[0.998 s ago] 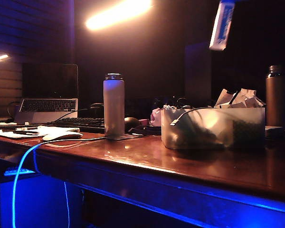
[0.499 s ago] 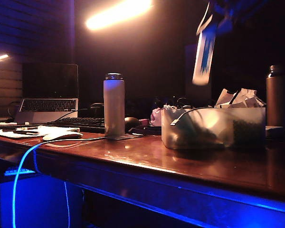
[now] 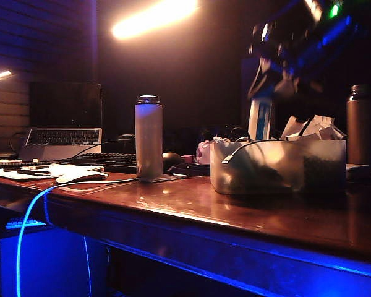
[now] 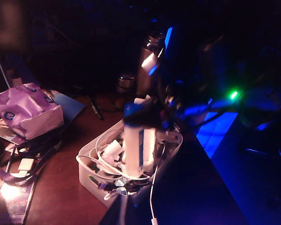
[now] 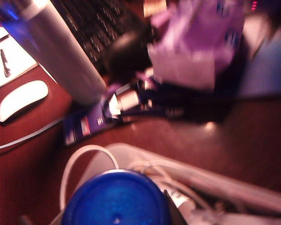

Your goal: Pick up the liquid glue and place it into the translucent box.

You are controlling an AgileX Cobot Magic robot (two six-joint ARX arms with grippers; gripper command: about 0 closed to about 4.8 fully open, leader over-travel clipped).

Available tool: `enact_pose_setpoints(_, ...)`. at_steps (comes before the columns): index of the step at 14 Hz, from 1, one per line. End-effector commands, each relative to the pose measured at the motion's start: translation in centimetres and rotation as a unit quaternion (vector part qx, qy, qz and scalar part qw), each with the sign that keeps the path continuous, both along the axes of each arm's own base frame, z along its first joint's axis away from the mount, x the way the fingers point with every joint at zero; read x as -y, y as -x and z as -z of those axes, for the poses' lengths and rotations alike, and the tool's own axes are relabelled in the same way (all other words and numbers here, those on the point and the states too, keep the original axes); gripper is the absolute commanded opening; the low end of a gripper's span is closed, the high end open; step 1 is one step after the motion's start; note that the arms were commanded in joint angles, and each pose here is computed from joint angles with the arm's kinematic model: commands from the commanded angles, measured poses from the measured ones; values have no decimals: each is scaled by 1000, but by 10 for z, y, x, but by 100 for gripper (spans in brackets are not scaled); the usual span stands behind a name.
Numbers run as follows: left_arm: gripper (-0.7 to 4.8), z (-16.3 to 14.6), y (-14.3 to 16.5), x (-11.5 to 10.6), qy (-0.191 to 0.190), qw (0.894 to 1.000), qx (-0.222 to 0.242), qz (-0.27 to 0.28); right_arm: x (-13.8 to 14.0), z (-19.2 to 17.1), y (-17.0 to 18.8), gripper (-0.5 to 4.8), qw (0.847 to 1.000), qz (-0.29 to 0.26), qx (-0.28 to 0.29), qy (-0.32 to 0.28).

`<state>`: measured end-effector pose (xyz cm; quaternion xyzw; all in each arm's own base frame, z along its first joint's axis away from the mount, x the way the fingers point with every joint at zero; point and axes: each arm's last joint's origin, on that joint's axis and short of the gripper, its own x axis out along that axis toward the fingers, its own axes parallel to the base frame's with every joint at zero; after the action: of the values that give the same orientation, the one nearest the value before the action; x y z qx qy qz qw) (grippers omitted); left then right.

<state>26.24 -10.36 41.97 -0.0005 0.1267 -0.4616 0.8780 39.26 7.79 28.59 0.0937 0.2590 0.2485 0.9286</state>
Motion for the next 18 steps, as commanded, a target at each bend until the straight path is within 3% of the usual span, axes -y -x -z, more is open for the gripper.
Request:
enact_pose_setpoints(1, -6, -2, 1, 0, 2, 1000, 1, 4, 0, 8, 0, 125, 1000, 6, 16, -20)
enact_pose_setpoints(2, -6, -2, 1, 0, 2, 1000, 2, 4, 0, 11, 1, 198, 1000, 5, 12, -20)
enact_pose_setpoints(3, -6, -2, 1, 0, 2, 1000, 2, 4, 0, 10, 1, 310, 1000, 4, 12, -20)
enact_pose_setpoints(4, -6, -2, 1, 0, 2, 1000, 2, 4, 0, 9, 1, 341, 1000, 5, 17, -21)
enact_pose_setpoints(8, -6, -1, 1, 0, 0, 1000, -3, 4, 2, -6, 6, 348, 999, 3, 49, -11)
enact_pose_setpoints(9, -6, -1, 1, 0, 0, 1000, -5, 4, 4, -13, 10, 371, 998, 9, 64, -1)
enact_pose_setpoints(13, -6, 0, 2, 0, -1, 1000, -7, 4, 16, -44, 25, 362, 993, 33, 115, 14)
enact_pose_setpoints(14, -6, 0, 2, 0, 0, 1000, -7, 6, 19, -52, 31, 264, 990, 52, 126, 20)
enact_pose_setpoints(15, -6, 0, 2, 0, 2, 1000, -8, 16, 22, -60, 37, 79, 987, 85, 132, 32)
enact_pose_setpoints(16, -6, 0, 3, 0, 5, 1000, -10, 27, 26, -69, 46, 3, 982, 115, 137, 56)
enact_pose_setpoints(18, -6, 0, 3, 1, 7, 999, -14, 36, 30, -89, 72, -1, 977, 111, 155, 98)
